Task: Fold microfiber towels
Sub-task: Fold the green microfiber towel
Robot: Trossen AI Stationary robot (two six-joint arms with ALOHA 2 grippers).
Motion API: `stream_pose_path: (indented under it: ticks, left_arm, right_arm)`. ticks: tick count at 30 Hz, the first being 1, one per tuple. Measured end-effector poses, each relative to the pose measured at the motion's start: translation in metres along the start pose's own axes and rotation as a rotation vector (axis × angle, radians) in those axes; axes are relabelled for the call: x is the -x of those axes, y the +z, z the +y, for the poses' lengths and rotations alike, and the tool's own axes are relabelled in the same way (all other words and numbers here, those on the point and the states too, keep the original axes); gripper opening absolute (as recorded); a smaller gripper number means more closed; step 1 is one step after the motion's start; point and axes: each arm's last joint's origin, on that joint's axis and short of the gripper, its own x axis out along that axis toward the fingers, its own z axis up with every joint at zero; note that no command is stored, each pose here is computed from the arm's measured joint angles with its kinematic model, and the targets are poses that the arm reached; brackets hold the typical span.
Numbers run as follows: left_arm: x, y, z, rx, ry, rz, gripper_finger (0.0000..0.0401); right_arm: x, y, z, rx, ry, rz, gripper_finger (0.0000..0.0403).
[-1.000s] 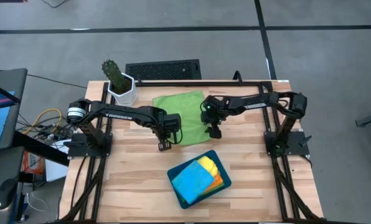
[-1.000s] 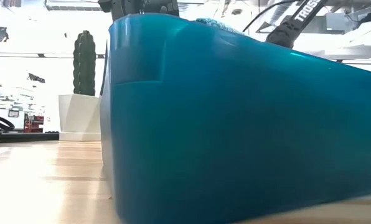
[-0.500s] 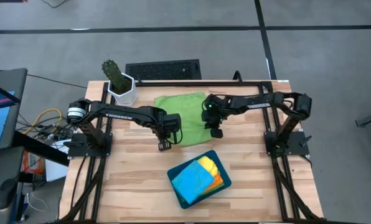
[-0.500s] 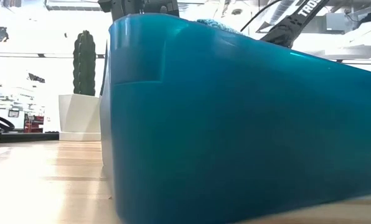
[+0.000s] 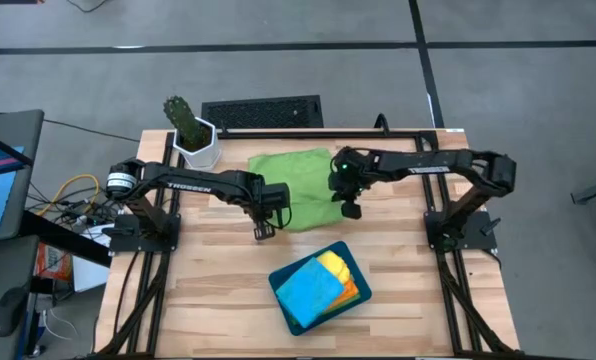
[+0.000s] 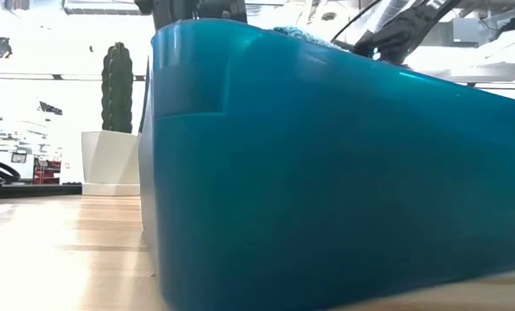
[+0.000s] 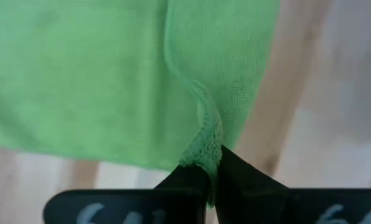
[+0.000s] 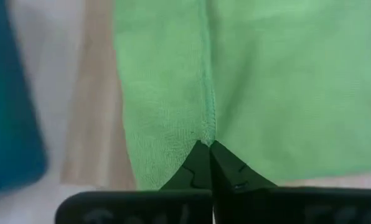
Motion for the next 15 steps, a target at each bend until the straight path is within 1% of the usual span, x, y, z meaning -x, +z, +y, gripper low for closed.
stream_pose_path:
  ticks: [4,6,9,11,15]
  left_arm:
    - [0.009,0.000,0.006,0.020,0.082,-0.035,0.0000]
    - [0.008,0.001,0.011,0.013,0.117,-0.039,0.0000]
    - [0.003,0.000,0.023,0.007,0.176,-0.031,0.0000]
    - [-0.003,0.000,0.035,0.035,0.209,-0.020,0.0000]
    - [-0.014,-0.007,0.056,0.096,0.233,0.009,0.0000]
  right_arm:
    - [0.022,0.003,-0.006,-0.002,-0.161,-0.027,0.0009]
    - [0.026,0.002,-0.014,-0.019,-0.219,-0.036,0.0009]
    - [0.025,-0.002,-0.028,-0.055,-0.251,-0.040,0.0009]
    - [0.020,-0.005,-0.037,-0.075,-0.263,-0.038,0.0010]
    - [0.006,-0.008,-0.052,-0.099,-0.272,-0.026,0.0013]
